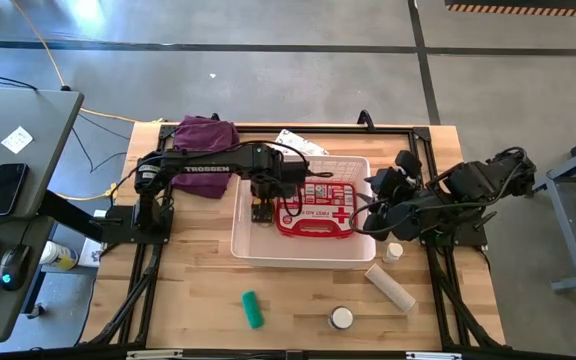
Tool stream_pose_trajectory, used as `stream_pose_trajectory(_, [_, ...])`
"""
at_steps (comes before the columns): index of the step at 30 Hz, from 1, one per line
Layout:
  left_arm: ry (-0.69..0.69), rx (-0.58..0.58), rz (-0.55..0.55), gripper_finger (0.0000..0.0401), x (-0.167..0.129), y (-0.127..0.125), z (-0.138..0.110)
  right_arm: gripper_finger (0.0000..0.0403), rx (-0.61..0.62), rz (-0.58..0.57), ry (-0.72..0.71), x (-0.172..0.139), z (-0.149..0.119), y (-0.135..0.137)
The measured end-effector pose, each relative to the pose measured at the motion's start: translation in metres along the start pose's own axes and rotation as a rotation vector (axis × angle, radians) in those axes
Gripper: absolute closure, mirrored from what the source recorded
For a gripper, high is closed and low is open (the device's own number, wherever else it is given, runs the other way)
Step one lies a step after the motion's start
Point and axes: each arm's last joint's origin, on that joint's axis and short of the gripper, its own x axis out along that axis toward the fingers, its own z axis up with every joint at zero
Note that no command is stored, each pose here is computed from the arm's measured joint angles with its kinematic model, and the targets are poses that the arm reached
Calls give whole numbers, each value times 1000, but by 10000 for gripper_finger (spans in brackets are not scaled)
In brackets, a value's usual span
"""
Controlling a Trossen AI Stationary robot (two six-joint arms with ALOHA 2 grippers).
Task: Pick & place medical supplies in basket/bin
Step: Put the yellow medicine bottle into the white bin
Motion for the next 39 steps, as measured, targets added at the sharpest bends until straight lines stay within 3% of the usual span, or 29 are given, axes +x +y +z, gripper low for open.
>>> stream_pose_trajectory(7, [-10, -12, -28, 104, 1, -1, 1, 238, 23, 1, 36, 7, 3, -6])
stream_pose_trajectory(18, [75, -32, -5, 125, 34, 2, 16, 238, 86, 100, 91, 11, 7, -5])
stream_pose_trajectory(33, [98, -35, 64, 158, 34, 4, 14, 238, 139, 154, 95, 0, 1, 5])
stream_pose_trajectory(39, [63, -109, 71, 156, 18, 5, 16, 238, 162, 168, 98, -2, -1, 8])
